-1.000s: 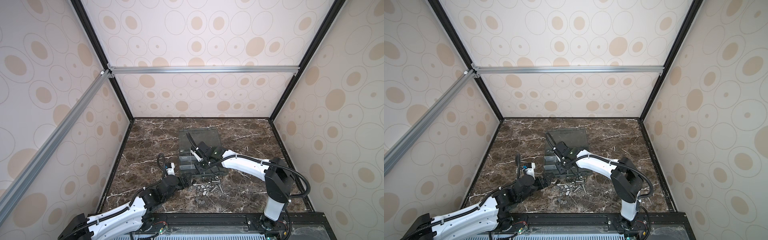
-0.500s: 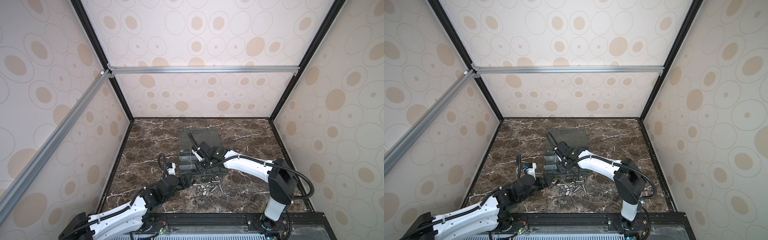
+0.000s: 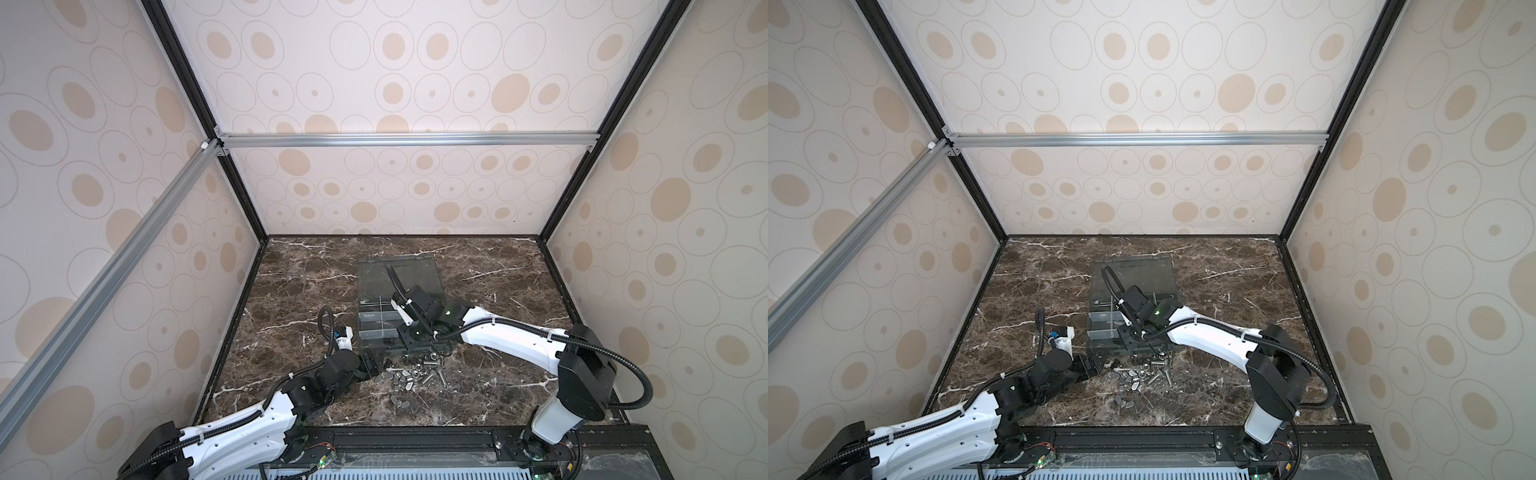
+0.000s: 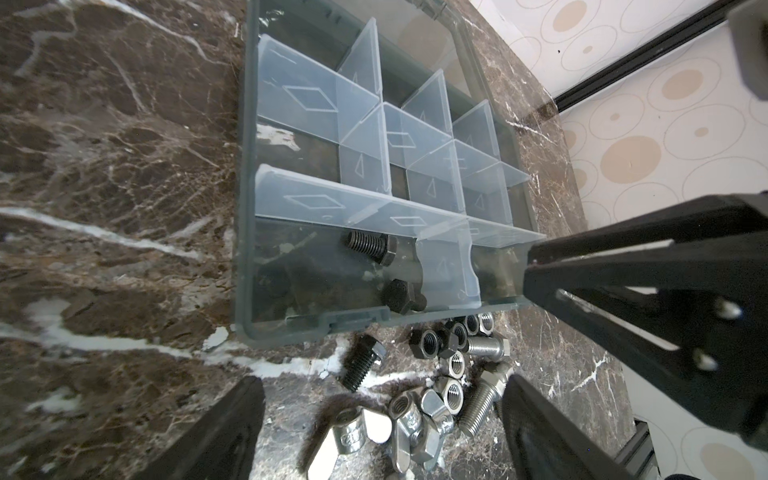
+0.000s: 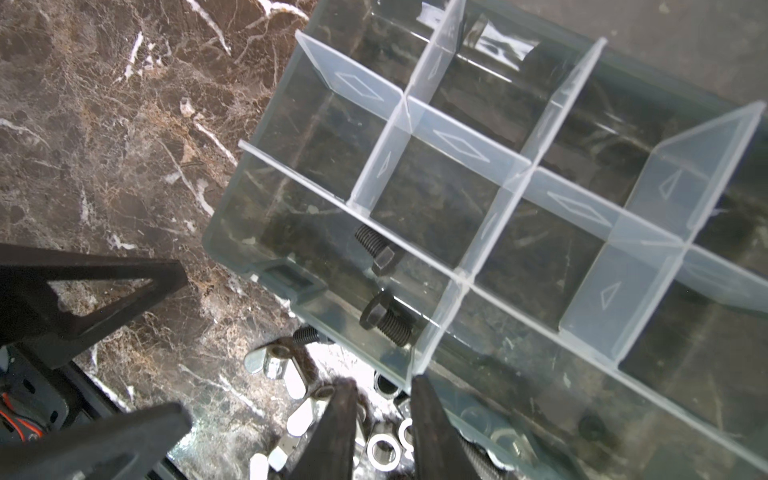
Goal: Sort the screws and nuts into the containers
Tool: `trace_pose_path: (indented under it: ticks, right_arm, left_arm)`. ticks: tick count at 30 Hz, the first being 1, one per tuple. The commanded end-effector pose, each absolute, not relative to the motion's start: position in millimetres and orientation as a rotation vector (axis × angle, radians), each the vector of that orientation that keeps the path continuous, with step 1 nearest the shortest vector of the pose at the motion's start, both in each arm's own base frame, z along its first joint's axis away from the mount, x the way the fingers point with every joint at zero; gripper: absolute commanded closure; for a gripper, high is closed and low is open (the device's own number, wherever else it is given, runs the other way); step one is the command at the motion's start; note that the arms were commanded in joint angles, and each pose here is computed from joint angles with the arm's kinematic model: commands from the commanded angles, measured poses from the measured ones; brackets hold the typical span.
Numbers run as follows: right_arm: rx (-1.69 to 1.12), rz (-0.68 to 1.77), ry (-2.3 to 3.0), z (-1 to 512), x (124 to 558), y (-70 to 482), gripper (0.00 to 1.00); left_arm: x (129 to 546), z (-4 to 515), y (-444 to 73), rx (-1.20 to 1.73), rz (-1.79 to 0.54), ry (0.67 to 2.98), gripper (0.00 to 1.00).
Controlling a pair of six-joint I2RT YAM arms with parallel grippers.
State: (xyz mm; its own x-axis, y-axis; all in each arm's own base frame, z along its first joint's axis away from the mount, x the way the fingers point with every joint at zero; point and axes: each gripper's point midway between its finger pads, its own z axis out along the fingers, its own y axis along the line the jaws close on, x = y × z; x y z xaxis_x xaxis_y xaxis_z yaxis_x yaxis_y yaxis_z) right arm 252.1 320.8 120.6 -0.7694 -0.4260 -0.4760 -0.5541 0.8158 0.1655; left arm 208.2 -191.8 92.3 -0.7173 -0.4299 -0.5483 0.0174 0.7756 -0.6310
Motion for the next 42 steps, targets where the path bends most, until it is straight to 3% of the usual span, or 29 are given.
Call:
trace_pose_path:
  ticks: [1,42]
  right_arm:
    - [-0.672,0.470,2.536,141,249,316,0.73]
    - [-0.383,0.437,2.504,164,192,207,0.72]
  left_arm:
    - [212,103,-199,-0.294,-0.824,2.232,0.12]
    - [211,55,-239,0.102,-0.443,2.490,0.21]
